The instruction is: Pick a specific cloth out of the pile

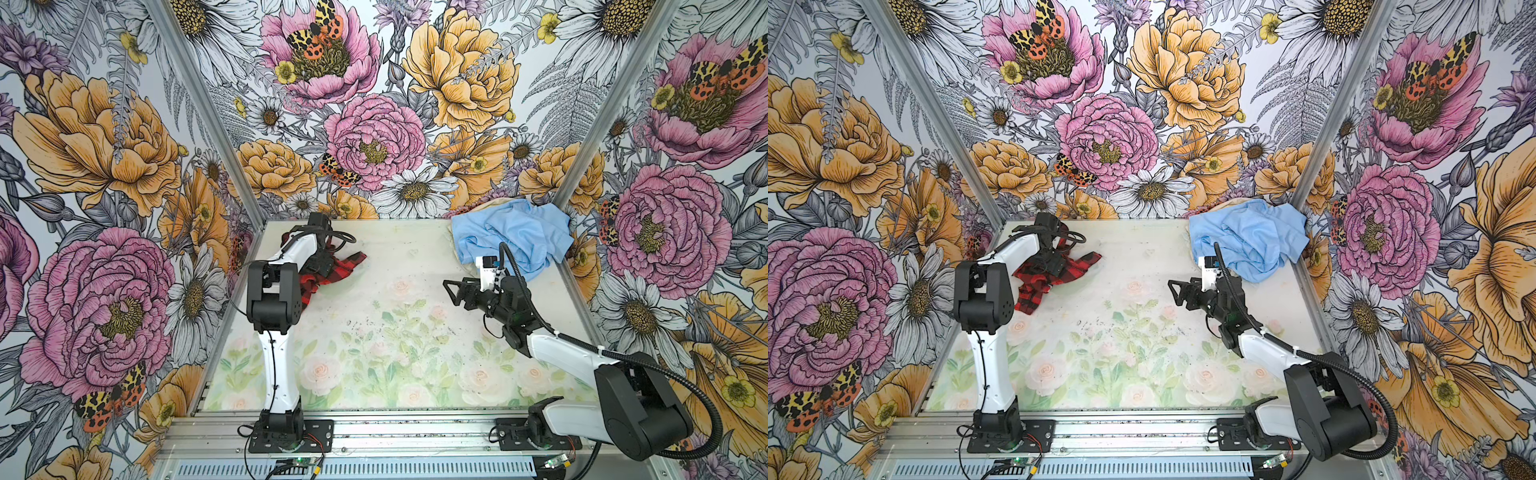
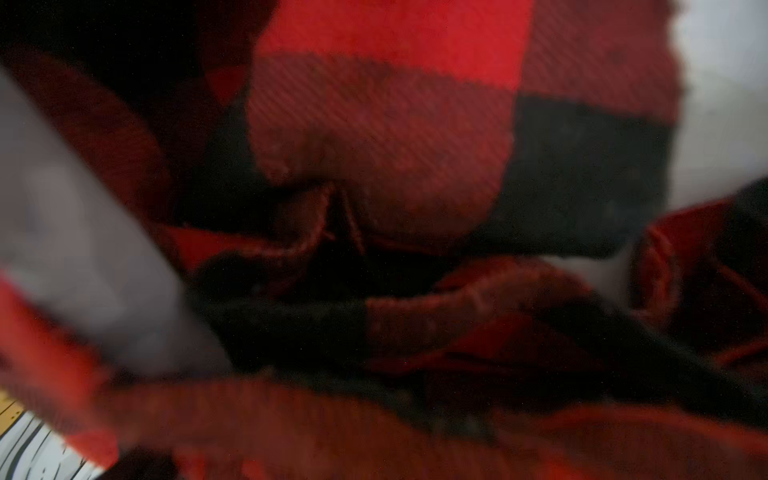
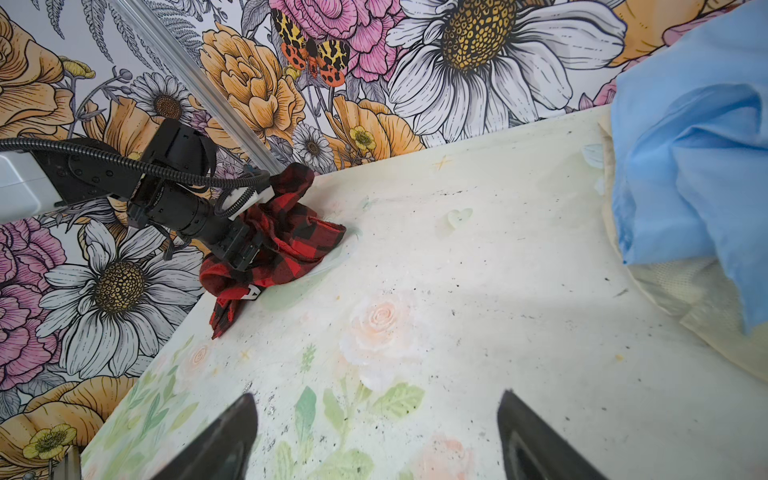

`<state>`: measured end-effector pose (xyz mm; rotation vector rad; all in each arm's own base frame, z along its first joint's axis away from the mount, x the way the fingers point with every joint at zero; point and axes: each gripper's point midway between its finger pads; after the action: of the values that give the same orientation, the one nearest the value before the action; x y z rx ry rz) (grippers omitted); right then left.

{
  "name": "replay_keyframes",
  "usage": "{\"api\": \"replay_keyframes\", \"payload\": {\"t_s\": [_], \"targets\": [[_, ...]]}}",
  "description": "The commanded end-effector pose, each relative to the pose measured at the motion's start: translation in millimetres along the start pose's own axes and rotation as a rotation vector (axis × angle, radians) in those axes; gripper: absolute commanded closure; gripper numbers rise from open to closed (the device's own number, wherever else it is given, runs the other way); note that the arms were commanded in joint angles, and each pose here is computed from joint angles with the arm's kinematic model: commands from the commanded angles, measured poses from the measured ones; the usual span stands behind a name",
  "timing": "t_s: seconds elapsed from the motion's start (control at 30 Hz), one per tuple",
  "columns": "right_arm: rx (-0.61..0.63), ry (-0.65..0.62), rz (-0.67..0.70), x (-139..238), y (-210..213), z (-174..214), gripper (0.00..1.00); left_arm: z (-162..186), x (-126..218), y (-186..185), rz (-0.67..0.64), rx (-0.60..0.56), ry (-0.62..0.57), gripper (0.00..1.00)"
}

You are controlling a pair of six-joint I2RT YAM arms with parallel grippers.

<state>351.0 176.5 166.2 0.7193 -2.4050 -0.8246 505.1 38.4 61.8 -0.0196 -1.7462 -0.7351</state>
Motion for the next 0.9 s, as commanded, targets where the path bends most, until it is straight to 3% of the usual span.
{"api": "replay_keyframes", "payload": {"t_s": [0.0,0.2,0.33,0.47,0.7,0.73,0.8,0.87], "targets": [[0.009,-0.018,-0.027,1.8,6.1,-6.8,0.1,1.5,-19.1,3.3,0.07,0.058,-0.009,0.01],[0.011,-0.018,-0.023,2.0,5.7,-6.5,0.1,12.6,-49.9,-20.1,0.213,0.094,0.015,0.02],[0.01,-0.014,-0.022,0.7,4.8,-5.8,0.1,12.5,-57.0,-36.3,0.306,0.132,0.015,0.12],[0.01,-0.012,-0.026,0.7,6.0,-5.9,0.1,12.0,-59.9,-35.7,0.301,0.134,0.022,0.22],[0.019,-0.015,-0.023,2.8,7.0,-7.2,0.1,13.7,-62.2,-19.6,0.246,0.162,0.035,0.59],[0.02,-0.016,-0.024,2.9,7.5,-7.8,0.1,11.2,-58.4,-15.7,0.234,0.166,0.026,0.68],[0.021,-0.016,-0.023,2.8,7.3,-7.7,0.1,4.9,-44.6,-4.3,0.192,0.18,0.001,0.98],[0.02,-0.015,-0.021,2.7,6.7,-7.4,0.09,-4.5,-23.9,9.6,0.144,0.192,-0.048,1.0]]}}
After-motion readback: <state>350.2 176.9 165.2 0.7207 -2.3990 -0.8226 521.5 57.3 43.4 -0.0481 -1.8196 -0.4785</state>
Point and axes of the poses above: each gripper's point midway between its finger pads, its own x axis back along the fingers, its own y axis along the line the jaws close on, z = x × y, and after that the axes turned 12 degrees about -x, right-handed
